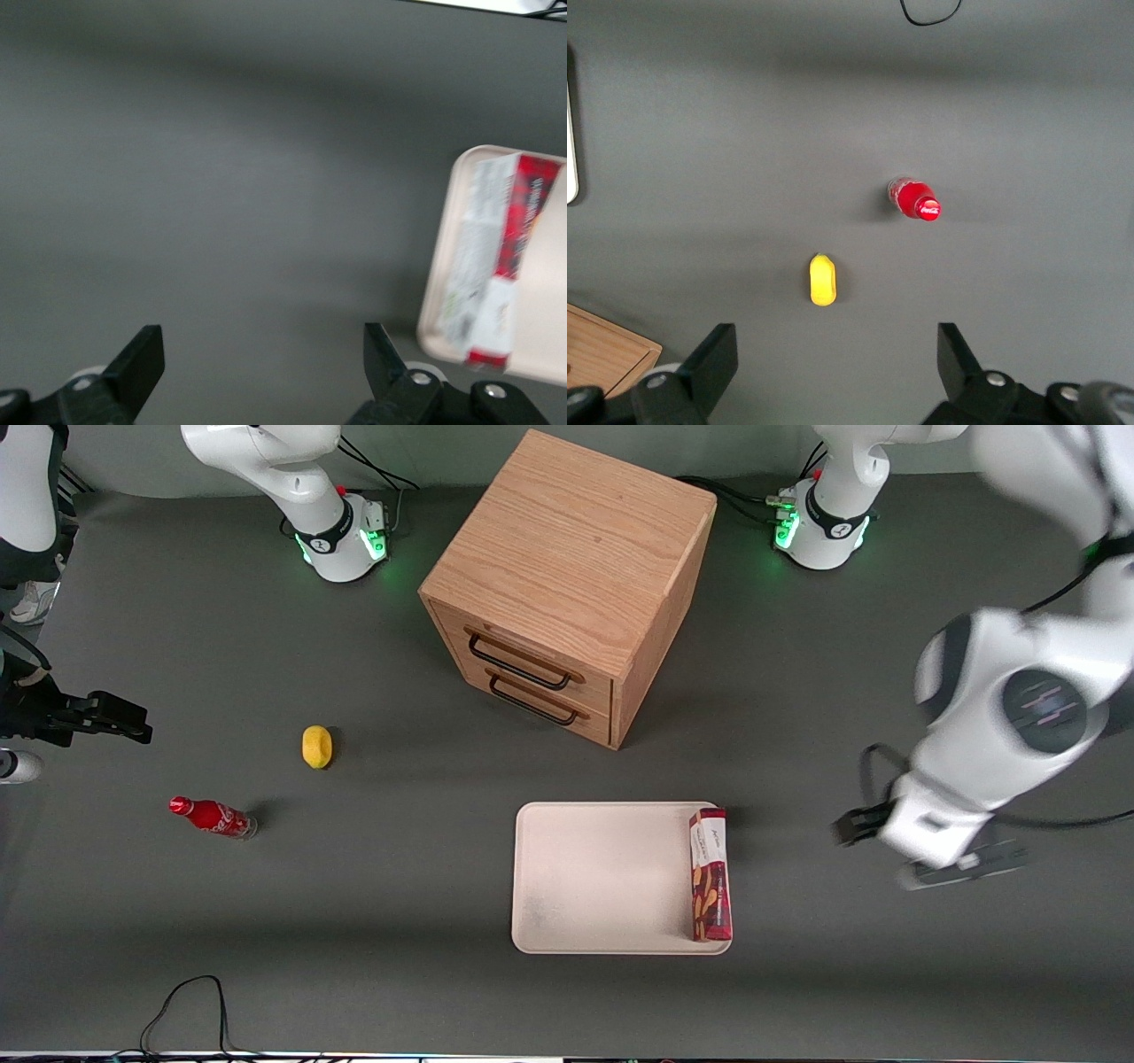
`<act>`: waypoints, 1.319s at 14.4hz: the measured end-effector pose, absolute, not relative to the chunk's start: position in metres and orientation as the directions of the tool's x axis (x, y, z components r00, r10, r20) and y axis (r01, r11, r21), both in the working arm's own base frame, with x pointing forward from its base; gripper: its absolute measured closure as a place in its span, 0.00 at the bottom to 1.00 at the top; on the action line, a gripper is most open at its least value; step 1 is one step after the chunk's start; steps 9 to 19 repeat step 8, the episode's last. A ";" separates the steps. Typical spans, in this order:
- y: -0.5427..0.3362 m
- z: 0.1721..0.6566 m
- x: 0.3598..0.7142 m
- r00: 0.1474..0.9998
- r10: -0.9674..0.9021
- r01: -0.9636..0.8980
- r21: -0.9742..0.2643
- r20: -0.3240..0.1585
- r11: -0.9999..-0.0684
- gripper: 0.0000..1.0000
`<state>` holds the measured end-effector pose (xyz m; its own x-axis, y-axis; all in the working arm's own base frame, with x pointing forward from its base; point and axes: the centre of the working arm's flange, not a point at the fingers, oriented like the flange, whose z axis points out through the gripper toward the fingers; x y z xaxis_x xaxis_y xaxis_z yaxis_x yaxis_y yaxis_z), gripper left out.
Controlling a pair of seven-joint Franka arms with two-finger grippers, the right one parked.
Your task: Place red cookie box on tray
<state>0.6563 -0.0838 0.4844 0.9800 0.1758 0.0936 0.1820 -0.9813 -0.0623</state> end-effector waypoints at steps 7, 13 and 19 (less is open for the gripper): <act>0.008 0.556 0.577 0.994 0.101 0.100 0.025 0.045 -0.995 0.00; 0.005 0.565 0.570 0.995 0.090 0.089 0.024 0.051 -0.996 0.00; 0.005 0.565 0.570 0.995 0.090 0.089 0.024 0.051 -0.996 0.00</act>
